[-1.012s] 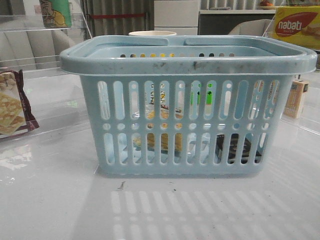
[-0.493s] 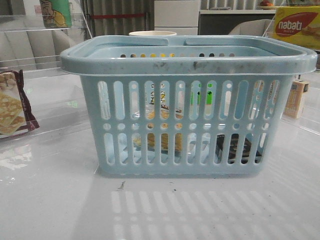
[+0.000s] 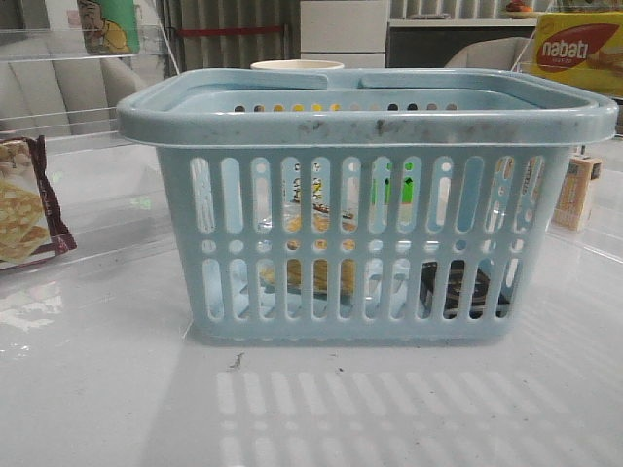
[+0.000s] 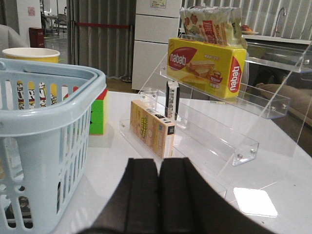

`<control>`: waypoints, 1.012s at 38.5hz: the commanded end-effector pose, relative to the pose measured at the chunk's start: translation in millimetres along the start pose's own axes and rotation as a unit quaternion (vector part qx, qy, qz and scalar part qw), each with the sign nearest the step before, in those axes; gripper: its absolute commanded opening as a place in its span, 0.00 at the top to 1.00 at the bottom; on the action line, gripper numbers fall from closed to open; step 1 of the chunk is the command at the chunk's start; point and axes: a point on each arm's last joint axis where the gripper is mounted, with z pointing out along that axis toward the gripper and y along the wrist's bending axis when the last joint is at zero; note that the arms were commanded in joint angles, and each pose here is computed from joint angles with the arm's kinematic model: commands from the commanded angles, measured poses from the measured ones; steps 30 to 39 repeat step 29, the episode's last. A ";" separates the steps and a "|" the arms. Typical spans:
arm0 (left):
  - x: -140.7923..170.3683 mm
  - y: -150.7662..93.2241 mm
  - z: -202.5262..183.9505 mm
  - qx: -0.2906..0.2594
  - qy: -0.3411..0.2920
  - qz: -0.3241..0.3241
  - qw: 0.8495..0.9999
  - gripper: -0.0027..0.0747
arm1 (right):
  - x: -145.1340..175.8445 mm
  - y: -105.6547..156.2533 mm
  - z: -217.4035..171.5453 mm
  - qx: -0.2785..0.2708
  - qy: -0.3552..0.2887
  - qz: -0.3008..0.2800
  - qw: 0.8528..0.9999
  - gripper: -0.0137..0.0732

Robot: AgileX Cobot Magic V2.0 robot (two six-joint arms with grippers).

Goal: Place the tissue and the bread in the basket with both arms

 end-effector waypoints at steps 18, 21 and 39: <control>-8.9 0.5 -1.8 -0.003 -0.051 -0.009 0.999 0.85 | -9.1 -0.1 -1.9 0.000 -0.053 0.019 0.998 0.78; -8.9 0.5 -1.8 -0.003 -0.051 -0.009 0.999 0.85 | -9.1 -0.1 -1.9 0.000 -0.053 0.019 0.998 0.78; -8.9 0.5 -1.8 -0.003 -0.051 -0.009 0.999 0.85 | -9.1 -0.1 -1.9 0.000 -0.053 0.019 0.998 0.78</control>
